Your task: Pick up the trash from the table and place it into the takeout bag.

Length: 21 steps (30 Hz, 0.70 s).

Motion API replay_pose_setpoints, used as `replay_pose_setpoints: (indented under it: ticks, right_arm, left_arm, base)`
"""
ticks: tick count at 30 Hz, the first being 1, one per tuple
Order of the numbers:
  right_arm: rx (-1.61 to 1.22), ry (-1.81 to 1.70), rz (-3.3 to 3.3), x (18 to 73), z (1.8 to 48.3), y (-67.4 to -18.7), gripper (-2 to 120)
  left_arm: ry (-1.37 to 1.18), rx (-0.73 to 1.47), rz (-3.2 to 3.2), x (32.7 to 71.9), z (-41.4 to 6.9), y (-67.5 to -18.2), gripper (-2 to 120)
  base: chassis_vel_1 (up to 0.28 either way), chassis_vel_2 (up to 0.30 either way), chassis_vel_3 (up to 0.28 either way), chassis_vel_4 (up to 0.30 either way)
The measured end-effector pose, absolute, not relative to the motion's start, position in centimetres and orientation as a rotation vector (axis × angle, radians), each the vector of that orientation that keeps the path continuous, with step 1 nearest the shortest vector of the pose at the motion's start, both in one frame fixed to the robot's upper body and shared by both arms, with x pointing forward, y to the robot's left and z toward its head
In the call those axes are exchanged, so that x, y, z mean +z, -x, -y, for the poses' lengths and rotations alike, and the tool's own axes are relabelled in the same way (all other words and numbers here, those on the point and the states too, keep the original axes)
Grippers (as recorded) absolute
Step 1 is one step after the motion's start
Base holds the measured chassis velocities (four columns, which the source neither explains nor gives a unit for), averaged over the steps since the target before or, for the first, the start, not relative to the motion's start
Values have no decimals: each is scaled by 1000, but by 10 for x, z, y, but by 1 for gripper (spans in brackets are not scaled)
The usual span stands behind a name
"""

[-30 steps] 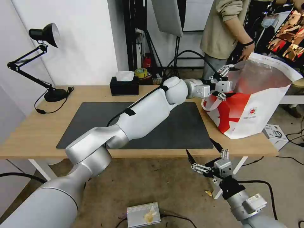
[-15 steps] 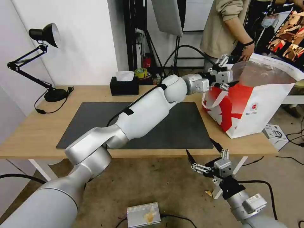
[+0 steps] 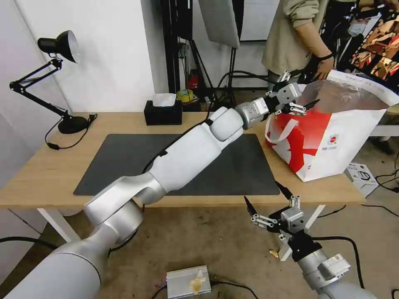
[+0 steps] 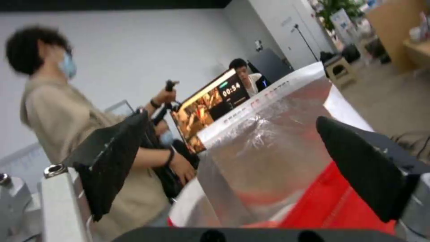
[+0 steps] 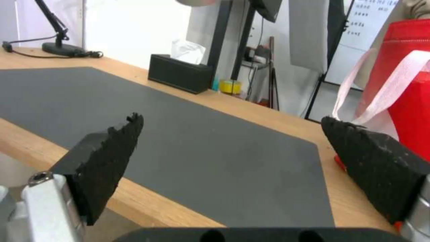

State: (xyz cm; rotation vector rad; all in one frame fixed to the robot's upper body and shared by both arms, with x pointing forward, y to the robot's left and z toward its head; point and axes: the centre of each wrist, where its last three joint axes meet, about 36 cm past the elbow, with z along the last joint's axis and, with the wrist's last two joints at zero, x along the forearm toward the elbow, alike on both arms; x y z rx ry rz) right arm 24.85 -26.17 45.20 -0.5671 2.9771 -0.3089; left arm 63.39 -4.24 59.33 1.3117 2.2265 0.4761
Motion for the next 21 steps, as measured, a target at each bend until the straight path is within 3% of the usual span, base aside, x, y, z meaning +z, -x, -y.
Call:
replay_pose_setpoints:
  ticks: [21]
  right_arm:
    - [-309, 567, -2977, 452, 262, -248, 100]
  left_arm:
    - [-1275, 70, -2500, 593, -71, -584, 100]
  base:
    - [0, 0, 0, 0]
